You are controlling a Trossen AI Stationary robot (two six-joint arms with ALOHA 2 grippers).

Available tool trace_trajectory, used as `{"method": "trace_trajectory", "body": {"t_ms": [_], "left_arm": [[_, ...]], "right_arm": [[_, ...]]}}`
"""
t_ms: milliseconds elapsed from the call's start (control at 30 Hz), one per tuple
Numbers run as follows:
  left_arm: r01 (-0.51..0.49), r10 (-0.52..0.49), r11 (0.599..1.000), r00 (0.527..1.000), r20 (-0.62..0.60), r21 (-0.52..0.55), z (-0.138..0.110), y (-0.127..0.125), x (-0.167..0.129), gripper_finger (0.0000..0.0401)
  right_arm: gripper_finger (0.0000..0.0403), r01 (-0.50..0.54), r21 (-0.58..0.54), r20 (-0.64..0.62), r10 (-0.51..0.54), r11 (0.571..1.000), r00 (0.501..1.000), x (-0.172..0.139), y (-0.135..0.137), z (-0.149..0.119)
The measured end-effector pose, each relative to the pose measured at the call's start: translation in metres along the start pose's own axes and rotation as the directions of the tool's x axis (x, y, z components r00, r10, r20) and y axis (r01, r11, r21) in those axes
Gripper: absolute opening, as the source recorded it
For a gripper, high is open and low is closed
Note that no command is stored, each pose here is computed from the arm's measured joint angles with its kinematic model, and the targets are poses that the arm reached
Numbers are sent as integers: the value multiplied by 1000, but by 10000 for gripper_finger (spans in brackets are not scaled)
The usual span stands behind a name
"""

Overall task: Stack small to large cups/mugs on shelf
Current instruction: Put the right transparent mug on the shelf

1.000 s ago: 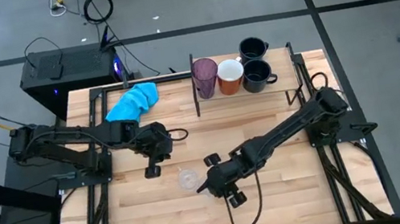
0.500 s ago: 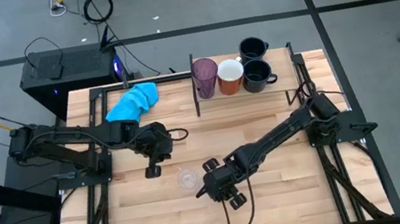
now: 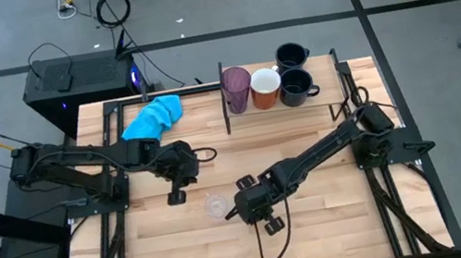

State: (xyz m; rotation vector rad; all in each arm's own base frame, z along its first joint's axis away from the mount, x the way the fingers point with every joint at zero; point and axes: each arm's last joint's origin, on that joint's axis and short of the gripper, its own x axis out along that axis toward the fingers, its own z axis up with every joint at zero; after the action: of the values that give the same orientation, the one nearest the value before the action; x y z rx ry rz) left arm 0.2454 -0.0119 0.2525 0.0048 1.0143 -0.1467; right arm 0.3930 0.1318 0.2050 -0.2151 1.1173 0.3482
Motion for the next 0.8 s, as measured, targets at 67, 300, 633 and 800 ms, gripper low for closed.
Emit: {"method": "trace_trajectory", "body": {"t_ms": [67, 300, 633, 800], "left_arm": [[0, 0, 1000, 1000, 1, -3, 0, 0, 0, 31], [0, 0, 1000, 1000, -1, -4, 0, 0, 0, 32], [0, 0, 1000, 1000, -3, -5, 0, 0, 0, 25], [1, -1, 1000, 1000, -2, -7, 0, 0, 0, 32]], "right_arm": [[34, 0, 16, -16, 0, 1000, 1000, -3, -2, -2], [9, 2, 26, -45, 0, 1000, 999, -5, -5, -5], [6, 34, 134, -173, -11, 990, 985, -54, -6, -23], [4, 79, 191, -195, -41, 978, 980, -90, -6, -34]]}}
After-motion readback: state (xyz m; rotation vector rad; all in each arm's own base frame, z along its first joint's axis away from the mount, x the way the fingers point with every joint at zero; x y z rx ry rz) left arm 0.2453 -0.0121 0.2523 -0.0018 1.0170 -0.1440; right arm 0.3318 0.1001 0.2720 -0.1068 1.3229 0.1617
